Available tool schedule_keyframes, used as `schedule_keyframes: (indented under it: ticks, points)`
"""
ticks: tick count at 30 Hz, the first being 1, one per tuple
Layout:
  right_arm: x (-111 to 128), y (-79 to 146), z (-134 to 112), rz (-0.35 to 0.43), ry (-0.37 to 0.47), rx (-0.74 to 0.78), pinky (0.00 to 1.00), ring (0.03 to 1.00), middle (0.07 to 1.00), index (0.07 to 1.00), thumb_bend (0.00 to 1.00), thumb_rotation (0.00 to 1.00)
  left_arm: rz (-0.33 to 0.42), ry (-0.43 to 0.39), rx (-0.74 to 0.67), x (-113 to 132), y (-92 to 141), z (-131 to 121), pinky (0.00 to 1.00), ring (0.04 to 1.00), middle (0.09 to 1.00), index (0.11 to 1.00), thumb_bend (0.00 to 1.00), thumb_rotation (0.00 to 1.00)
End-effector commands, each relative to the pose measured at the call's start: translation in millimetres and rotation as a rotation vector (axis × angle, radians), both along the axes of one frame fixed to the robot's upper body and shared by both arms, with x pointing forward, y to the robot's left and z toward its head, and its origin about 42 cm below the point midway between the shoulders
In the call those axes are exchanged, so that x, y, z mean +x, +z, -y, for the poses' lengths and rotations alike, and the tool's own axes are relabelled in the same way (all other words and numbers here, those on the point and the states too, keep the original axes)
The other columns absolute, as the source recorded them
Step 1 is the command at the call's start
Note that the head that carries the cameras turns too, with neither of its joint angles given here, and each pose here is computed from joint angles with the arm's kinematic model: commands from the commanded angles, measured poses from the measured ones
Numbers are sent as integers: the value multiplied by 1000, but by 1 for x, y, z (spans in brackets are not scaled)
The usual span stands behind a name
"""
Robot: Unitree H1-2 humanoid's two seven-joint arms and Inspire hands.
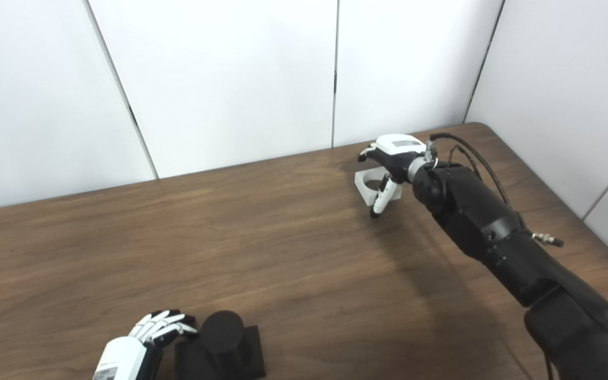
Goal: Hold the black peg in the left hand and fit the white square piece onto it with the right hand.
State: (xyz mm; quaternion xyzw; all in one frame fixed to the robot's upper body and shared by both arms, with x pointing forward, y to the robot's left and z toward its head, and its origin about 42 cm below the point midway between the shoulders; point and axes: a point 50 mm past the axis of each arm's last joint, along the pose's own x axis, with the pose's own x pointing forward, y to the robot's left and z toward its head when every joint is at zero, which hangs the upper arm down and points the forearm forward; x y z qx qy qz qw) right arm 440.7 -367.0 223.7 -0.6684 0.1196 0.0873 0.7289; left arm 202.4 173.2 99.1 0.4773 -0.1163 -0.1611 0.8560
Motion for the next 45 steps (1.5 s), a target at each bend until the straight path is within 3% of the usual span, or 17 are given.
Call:
schedule_keyframes:
  ticks: [1, 8, 30, 45]
  points:
    - [13, 34, 2, 111, 10, -28, 985, 1000, 960, 822, 900, 197, -147, -22, 78, -21, -22, -3, 864, 833, 766, 484, 521, 47]
    - [12, 36, 5, 115, 5, -38, 986, 1000, 952, 777, 880, 198, -150, -20, 76, -22, -20, -3, 861, 834, 768, 484, 521, 46]
    - [10, 41, 18, 114, -14, -57, 965, 1000, 926, 755, 856, 184, -149, -16, 72, -23, -15, -3, 856, 831, 766, 484, 521, 46]
    - [6, 35, 14, 104, -7, -50, 920, 958, 876, 643, 858, 143, -147, -15, 72, -22, -15, -4, 866, 836, 769, 485, 521, 46]
